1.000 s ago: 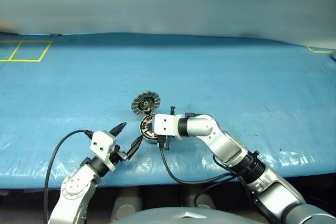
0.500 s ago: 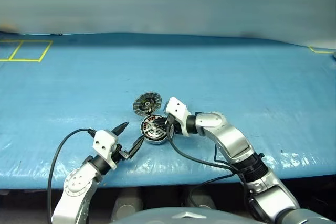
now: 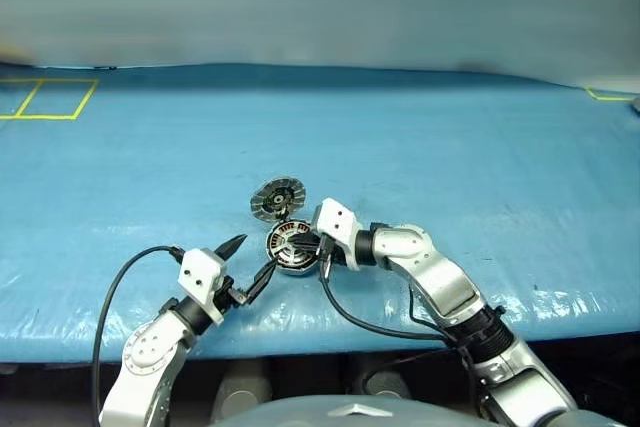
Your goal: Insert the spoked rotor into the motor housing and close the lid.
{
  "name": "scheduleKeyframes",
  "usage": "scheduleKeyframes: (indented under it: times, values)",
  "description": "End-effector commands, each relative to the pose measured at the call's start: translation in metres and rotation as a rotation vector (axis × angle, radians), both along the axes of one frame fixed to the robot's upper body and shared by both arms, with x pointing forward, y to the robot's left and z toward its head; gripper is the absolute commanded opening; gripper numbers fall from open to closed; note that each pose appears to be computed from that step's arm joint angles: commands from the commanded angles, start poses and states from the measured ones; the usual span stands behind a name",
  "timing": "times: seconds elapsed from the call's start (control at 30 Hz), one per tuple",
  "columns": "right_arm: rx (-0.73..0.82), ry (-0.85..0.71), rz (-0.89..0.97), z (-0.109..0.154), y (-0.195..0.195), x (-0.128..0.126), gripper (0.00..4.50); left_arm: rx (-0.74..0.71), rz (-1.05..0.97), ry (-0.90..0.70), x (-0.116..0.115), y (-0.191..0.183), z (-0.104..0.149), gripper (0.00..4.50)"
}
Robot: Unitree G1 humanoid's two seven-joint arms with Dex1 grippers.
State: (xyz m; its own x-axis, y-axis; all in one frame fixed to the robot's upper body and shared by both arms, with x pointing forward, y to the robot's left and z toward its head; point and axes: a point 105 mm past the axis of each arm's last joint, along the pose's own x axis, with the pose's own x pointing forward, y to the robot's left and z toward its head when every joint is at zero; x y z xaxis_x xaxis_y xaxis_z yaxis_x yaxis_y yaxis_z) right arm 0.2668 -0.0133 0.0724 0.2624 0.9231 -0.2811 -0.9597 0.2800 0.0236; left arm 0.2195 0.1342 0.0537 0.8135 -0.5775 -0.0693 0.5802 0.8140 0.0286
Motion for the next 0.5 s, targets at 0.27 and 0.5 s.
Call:
scheduleKeyframes:
  times: [0.27, 0.5]
  values:
    - [-0.106, -0.149, 0.009, 0.025, -0.027, -0.001, 0.02, 0.018, 0.036, -0.057, 0.001, 0.013, 0.014, 3.83]
    - [-0.196, -0.212, 0.073, 0.009, -0.019, -0.008, 0.02, 0.025, 0.028, -0.066, 0.004, 0.014, 0.016, 3.83]
